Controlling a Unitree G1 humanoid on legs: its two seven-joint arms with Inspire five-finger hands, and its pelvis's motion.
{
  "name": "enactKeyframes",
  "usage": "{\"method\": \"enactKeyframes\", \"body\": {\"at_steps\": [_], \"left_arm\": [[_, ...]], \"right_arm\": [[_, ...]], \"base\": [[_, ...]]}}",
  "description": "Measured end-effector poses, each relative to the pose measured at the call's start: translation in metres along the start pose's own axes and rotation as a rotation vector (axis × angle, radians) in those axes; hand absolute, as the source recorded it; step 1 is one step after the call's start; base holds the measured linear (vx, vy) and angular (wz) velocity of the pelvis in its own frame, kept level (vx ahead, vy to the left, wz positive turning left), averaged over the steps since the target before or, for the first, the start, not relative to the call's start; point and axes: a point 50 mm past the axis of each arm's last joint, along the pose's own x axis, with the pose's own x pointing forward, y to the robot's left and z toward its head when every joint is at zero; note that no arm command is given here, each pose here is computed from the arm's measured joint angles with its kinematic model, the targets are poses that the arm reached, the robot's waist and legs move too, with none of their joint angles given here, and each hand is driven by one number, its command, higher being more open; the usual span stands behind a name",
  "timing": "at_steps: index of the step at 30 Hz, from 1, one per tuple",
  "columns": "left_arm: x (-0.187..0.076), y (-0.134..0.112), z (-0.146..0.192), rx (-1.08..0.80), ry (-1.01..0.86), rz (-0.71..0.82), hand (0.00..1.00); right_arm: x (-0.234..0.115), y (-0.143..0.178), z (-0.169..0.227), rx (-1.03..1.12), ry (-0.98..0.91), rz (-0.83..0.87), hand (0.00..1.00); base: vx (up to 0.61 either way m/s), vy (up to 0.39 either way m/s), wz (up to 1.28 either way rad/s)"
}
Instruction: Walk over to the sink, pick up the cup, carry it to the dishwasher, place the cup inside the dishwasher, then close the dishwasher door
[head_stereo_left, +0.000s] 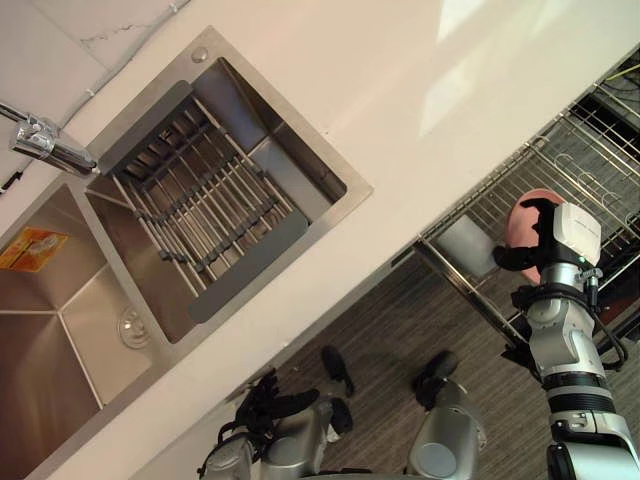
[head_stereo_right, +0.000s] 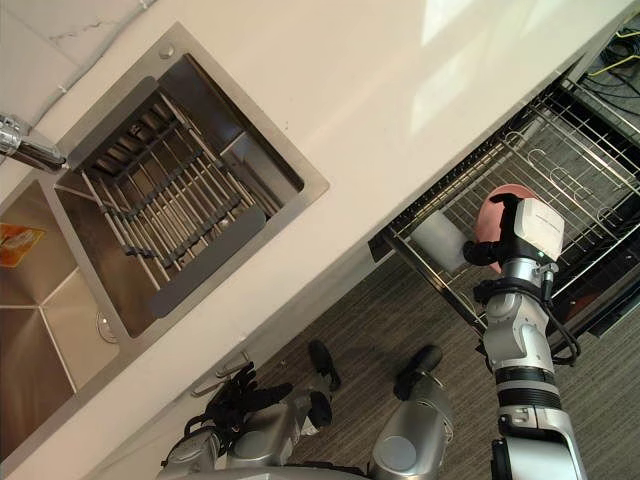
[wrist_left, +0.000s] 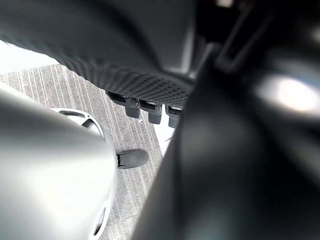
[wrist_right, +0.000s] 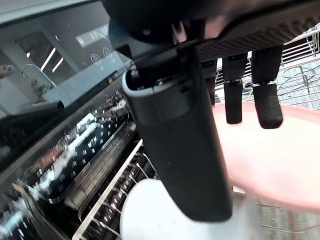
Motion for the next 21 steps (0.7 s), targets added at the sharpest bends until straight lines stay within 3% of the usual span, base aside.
{"method": "enactKeyframes", "body": {"at_steps": [8, 11, 19, 20, 21], "left_arm": [[-0.004, 0.01, -0.01, -0.03, 0.033, 0.053, 1.0], [-0.013, 0.022, -0.027, -0.047, 0.086, 0.116, 1.0], [-0.027, 0.034, -0.055, -0.057, 0.189, 0.181, 1.0], [-0.029, 0.034, -0.059, -0.059, 0.2, 0.186, 1.0], [-0.03, 0.035, -0.061, -0.06, 0.206, 0.189, 1.0]], "right_arm": [[-0.026, -0.017, -0.018, 0.209, 0.067, -0.081, 1.0], [-0.037, -0.016, -0.041, 0.35, 0.178, -0.106, 1.0], [-0.073, -0.029, -0.118, 0.676, 0.559, -0.395, 1.0], [-0.079, -0.025, -0.131, 0.722, 0.633, -0.416, 0.0], [-0.085, -0.021, -0.141, 0.75, 0.694, -0.425, 0.0]], "base": [[0.06, -0.022, -0.03], [0.08, -0.049, -0.13], [0.02, -0.022, -0.13], [-0.05, -0.022, -0.11], [-0.06, -0.026, -0.11]]}}
